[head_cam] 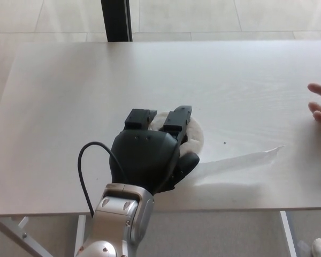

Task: A toilet paper roll is kept in the middle of the desk infront of the robot. The robot places its left hand on the top of the toilet paper roll to hold it still and uses its right hand to tear off a piece of toilet paper from it and hands the paper to a person

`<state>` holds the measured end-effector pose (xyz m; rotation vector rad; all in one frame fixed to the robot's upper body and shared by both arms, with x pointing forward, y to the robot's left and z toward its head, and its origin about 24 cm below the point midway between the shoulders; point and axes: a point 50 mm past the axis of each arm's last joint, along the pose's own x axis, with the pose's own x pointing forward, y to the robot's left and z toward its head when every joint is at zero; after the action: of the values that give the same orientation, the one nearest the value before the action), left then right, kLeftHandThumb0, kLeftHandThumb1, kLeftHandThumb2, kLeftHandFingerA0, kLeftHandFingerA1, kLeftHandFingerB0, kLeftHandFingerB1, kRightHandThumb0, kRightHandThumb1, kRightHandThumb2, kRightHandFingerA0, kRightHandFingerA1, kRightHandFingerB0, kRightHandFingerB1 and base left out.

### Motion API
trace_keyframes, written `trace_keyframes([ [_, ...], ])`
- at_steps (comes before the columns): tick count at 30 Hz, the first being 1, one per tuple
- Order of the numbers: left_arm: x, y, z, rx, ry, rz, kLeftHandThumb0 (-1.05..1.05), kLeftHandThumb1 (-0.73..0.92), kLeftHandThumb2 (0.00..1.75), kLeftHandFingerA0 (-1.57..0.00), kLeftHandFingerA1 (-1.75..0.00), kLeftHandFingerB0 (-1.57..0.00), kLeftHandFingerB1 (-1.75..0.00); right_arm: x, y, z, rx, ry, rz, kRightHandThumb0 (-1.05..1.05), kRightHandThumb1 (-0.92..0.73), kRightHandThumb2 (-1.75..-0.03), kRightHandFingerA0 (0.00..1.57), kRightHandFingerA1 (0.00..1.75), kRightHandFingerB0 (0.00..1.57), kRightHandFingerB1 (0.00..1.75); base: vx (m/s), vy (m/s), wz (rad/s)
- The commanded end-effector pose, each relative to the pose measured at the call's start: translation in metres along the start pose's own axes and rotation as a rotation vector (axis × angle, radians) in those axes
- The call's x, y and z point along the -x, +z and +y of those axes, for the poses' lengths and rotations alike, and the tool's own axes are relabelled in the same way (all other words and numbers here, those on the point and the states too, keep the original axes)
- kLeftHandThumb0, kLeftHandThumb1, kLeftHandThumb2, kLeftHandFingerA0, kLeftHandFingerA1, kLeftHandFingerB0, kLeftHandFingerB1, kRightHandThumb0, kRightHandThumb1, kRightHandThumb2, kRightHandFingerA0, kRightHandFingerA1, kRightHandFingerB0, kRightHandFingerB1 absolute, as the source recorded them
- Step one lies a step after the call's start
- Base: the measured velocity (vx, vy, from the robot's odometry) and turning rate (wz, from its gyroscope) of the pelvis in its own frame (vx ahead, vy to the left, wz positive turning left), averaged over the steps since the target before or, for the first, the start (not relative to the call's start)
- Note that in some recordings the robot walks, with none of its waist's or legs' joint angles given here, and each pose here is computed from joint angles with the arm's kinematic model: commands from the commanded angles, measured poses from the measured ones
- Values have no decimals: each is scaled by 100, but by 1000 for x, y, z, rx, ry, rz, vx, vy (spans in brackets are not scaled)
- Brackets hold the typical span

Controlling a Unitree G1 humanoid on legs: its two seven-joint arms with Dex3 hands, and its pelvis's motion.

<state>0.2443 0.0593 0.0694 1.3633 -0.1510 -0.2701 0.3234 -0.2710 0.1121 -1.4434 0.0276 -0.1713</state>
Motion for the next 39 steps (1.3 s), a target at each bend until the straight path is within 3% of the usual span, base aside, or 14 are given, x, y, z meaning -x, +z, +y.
trace_keyframes([
  [1,24,-23,-57,-16,-379,104,-60,92,69,-23,-57,-20,-31,11,-3,-49,-101,1,1,-105,-90,-68,0,0,0,0,0,0,0],
  [5,21,-26,-51,70,-375,134,-61,92,72,-21,-57,-18,-32,27,-1,-82,-138,-8,-40,-105,-78,-93,0,0,0,0,0,0,0],
  [8,11,-27,-31,295,-347,187,-64,92,75,-66,-143,-18,-34,54,-2,-114,-263,-69,-131,-104,-80,-89,0,0,0,0,0,0,0],
  [11,3,-26,-14,379,-319,193,-65,92,71,-87,-145,-17,-34,69,-8,-129,-317,-75,-139,-104,-80,-90,0,0,0,0,0,0,0],
  [14,-18,-31,27,641,-236,236,-86,78,110,-35,-62,-9,-42,93,-26,-144,-344,-116,-87,-105,-82,-92,0,0,0,0,0,0,0],
  [15,-26,-34,45,787,-190,250,-81,92,69,-26,-47,-11,-29,101,-34,-147,-345,-121,-53,-105,-92,-83,0,0,0,0,0,0,0],
  [19,-40,-43,89,969,-107,201,-87,76,118,-4,-44,-8,-19,125,-58,-144,-426,-121,26,-105,-79,-116,0,32,0,12,0,0,0],
  [29,-22,-80,190,1218,225,15,-100,90,131,0,-28,0,-9,175,-117,-126,-465,-113,290,-105,-75,-115,0,43,0,29,0,0,0],
  [31,-14,-86,203,1320,298,13,-95,92,84,0,-39,0,-13,175,-118,-126,-465,-110,289,-105,-75,-115,0,43,0,29,0,0,0],
  [32,-5,-93,212,1390,350,10,-82,73,117,0,-43,0,-24,176,-118,-127,-464,-109,289,-105,-75,-115,0,43,0,29,0,0,0],
  [33,1,-98,217,1409,373,-3,-75,89,68,-11,-47,-10,-29,176,-119,-127,-465,-108,289,-105,-75,-115,0,43,0,29,0,0,0],
  [34,13,-109,222,1412,412,-26,-37,56,109,-10,-53,0,-47,177,-119,-126,-467,-105,289,-105,-75,-115,0,43,0,29,0,0,0],
  [35,20,-117,224,1431,436,-31,-52,68,60,-28,-46,-26,-37,177,-119,-126,-468,-104,289,-105,-75,-115,0,43,0,29,0,0,0],
  [39,77,-166,218,1531,712,19,-5,17,75,-51,-63,-46,-59,179,-120,-126,-476,-107,293,-105,-75,-115,0,43,0,29,0,0,0],
])
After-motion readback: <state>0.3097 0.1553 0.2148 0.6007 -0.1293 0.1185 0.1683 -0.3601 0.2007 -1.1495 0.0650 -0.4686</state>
